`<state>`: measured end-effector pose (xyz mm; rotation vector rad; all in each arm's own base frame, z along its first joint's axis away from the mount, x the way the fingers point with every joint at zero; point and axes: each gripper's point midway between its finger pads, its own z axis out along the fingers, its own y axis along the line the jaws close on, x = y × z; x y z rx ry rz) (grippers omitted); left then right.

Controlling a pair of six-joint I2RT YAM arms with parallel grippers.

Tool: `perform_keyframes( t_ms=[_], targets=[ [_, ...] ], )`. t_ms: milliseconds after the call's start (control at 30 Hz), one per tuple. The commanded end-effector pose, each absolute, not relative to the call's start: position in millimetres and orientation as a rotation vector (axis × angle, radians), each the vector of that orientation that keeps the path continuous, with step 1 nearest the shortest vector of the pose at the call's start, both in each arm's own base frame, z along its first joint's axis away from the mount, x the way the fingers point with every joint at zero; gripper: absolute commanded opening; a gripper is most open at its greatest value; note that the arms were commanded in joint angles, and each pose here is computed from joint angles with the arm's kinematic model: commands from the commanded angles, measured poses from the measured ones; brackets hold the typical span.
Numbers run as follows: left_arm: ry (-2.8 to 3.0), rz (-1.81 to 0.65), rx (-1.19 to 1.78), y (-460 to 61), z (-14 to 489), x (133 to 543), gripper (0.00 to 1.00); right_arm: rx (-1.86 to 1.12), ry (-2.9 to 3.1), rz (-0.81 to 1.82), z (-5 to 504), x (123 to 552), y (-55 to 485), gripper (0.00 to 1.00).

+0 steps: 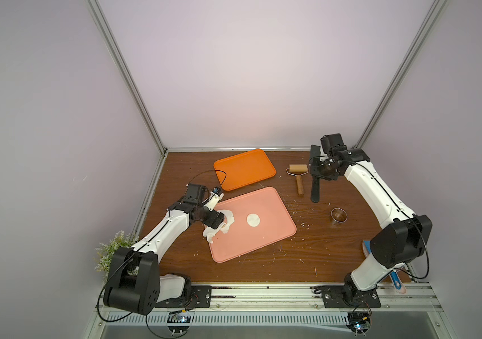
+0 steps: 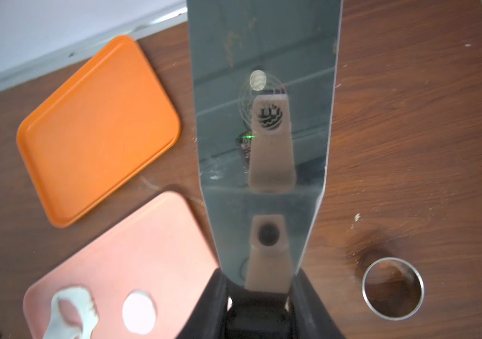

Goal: Roll out the dumpling wrappers from the dough
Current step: Pick up the spatula from the center of the board, then scoop the dumpling wrapper from the work surface.

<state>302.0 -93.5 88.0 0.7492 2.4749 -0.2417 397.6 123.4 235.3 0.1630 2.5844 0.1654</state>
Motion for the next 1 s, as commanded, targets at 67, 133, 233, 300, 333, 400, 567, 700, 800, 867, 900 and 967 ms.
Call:
perform_keyframes(
  t_ms=[67, 133, 233, 300, 333, 400, 567, 700, 800, 867, 900, 967],
  targets=[
    [2.498, -0.225, 0.727, -87.5, 84.6, 301.0, 0.92, -0.238, 2.828, 0.135, 206.2, 309.0, 192.1, 0.0],
    [2.497, -0.227, 0.73, -88.0, 84.6, 300.8, 0.92, -0.383, 2.885, 0.051, 195.6, 279.7, 207.3, 0.0],
    [2.499, -0.225, 0.73, -87.6, 84.4, 300.9, 0.92, -0.588, 2.969, -0.1, 178.2, 238.5, 216.6, 0.0],
    [2.495, -0.228, 0.732, -88.2, 84.9, 300.8, 0.92, -0.69, 3.024, -0.047, 166.9, 213.2, 225.1, 0.0],
    [2.493, -0.23, 0.734, -88.4, 85.2, 300.5, 0.92, -0.699, 3.06, -0.018, 162.0, 202.8, 226.3, 0.0],
    [2.492, -0.231, 0.735, -88.5, 85.4, 300.0, 0.92, -0.699, 3.097, -0.003, 156.9, 191.5, 225.8, 0.0],
    [2.491, -0.234, 0.734, -88.5, 86.2, 299.7, 0.92, -0.774, 3.155, 0.0, 143.7, 166.2, 227.4, 0.0],
    [2.486, -0.238, 0.738, -89.5, 86.9, 299.7, 0.92, -0.838, 3.166, -0.106, 128.8, 159.3, 224.9, 0.0],
    [2.488, -0.233, 0.738, -88.6, 85.9, 299.6, 0.92, -0.869, 3.149, -0.142, 124.6, 163.8, 232.3, 0.0],
    [2.488, -0.23, 0.738, -88.6, 86.2, 299.6, 0.92, -0.881, 3.135, -0.17, 122.4, 167.8, 235.6, 0.0],
    [2.486, -0.23, 0.738, -88.7, 86.7, 299.7, 0.92, -0.888, 3.133, -0.182, 121.1, 169.1, 236.7, 0.0],
    [2.485, -0.234, 0.737, -89.0, 87.0, 299.8, 0.92, -0.889, 3.131, -0.215, 117.2, 171.5, 235.6, 0.0]
  ],
)
